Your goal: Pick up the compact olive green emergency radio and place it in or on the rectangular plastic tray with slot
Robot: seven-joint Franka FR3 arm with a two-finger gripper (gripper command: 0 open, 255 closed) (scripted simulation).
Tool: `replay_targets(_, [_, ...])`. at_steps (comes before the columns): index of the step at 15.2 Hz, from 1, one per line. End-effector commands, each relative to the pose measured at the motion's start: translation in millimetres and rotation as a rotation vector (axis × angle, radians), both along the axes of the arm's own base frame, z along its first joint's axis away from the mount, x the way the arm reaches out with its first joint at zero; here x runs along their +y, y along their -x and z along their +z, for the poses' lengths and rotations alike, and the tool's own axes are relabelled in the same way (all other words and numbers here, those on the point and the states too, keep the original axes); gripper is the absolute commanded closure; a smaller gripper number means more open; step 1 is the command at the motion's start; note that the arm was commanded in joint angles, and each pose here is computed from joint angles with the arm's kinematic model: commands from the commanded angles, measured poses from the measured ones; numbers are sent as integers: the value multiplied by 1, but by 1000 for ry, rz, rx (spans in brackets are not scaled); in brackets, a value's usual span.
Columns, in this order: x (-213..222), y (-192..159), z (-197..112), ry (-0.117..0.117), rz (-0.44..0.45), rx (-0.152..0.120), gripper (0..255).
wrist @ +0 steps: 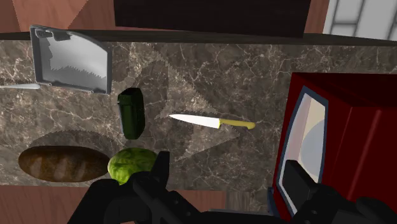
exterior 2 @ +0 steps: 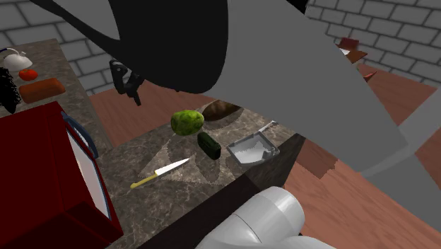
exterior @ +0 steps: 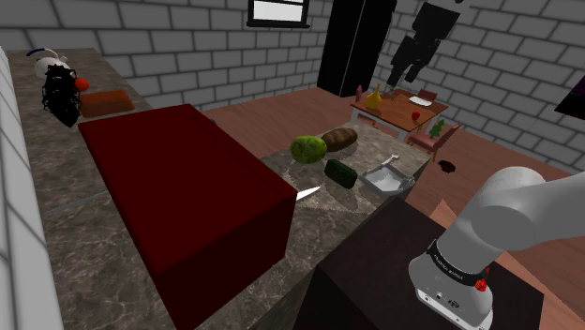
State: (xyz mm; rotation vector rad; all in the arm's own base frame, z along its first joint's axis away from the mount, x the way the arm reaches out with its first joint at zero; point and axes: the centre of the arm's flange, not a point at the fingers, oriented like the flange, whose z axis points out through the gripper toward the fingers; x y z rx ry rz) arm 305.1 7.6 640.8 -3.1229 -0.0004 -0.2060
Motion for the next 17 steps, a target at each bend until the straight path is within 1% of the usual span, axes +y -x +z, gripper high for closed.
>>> replay_targets(1, [0, 0, 0, 0, 0, 0, 0])
replay_targets(17, [-95, -78, -173, 1, 51, 19, 0])
